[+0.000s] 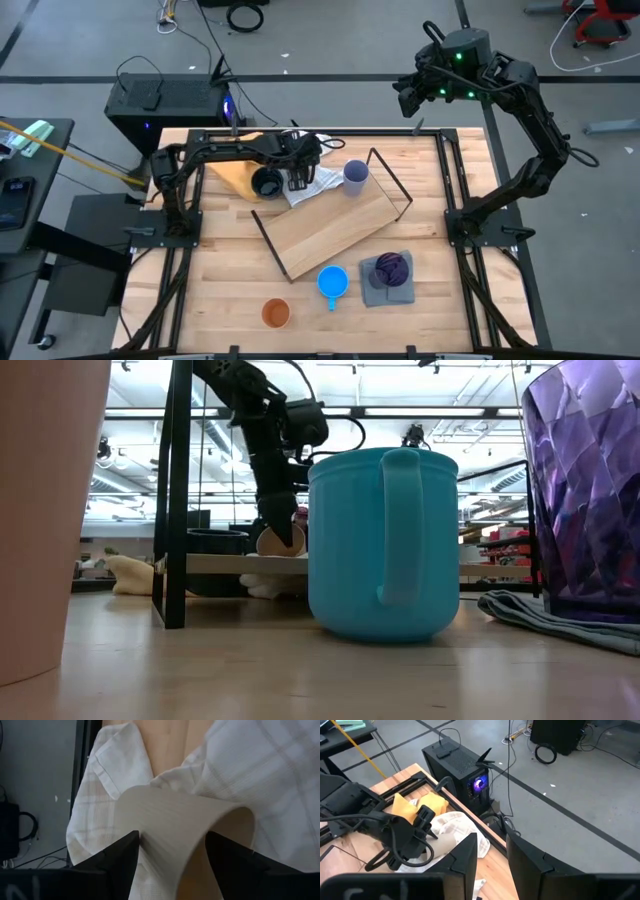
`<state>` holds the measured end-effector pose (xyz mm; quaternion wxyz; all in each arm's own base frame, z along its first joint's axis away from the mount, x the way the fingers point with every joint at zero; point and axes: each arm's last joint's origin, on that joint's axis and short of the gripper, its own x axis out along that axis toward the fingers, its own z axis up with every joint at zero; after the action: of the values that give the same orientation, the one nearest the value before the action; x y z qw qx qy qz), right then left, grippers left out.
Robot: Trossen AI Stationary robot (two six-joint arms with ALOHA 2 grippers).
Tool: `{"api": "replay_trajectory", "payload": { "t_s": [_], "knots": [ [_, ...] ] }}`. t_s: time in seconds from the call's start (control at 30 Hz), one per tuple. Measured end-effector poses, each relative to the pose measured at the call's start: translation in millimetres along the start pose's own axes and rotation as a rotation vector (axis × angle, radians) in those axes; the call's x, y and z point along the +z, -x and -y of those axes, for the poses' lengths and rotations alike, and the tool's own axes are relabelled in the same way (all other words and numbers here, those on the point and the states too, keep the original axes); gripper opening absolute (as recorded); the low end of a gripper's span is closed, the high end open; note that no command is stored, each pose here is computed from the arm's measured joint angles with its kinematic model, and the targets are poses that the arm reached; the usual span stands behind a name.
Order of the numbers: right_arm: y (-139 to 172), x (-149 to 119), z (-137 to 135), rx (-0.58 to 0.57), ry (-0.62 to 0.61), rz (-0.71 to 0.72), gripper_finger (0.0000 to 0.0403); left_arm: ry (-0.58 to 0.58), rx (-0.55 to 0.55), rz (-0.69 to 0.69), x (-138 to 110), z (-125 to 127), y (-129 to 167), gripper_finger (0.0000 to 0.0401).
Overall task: Stack small to large cups/mugs on shelf
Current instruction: Put the white cup on the shelf
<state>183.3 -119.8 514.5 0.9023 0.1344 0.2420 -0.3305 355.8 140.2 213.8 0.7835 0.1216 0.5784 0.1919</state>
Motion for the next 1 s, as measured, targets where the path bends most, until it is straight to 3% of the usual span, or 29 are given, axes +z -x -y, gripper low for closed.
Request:
{"api": "replay_trajectory", "payload": {
  "t_s": [0.2,0.47,0.77,1.0],
  "knots": [
    [0.0,0.1,0.0,0.0,-0.008,0.001,0.0112,0.003,0.015,-0.005,-0.3,-1.1,-0.2,0.0196],
    [0.0,0.1,0.0,0.0,-0.011,0.001,0.0112,-0.004,-0.004,0.0,-0.7,-3.1,-0.4,0.0017],
    [0.0,0.1,0.0,0.0,-0.011,0.002,0.0112,-0.019,0.009,0.01,0.3,-5.9,1.6,0.0008],
    [0.0,0.1,0.0,0.0,-0.011,0.001,0.0112,-0.028,0.089,0.098,24.6,-30.1,30.6,0.0008]
  ]
}}
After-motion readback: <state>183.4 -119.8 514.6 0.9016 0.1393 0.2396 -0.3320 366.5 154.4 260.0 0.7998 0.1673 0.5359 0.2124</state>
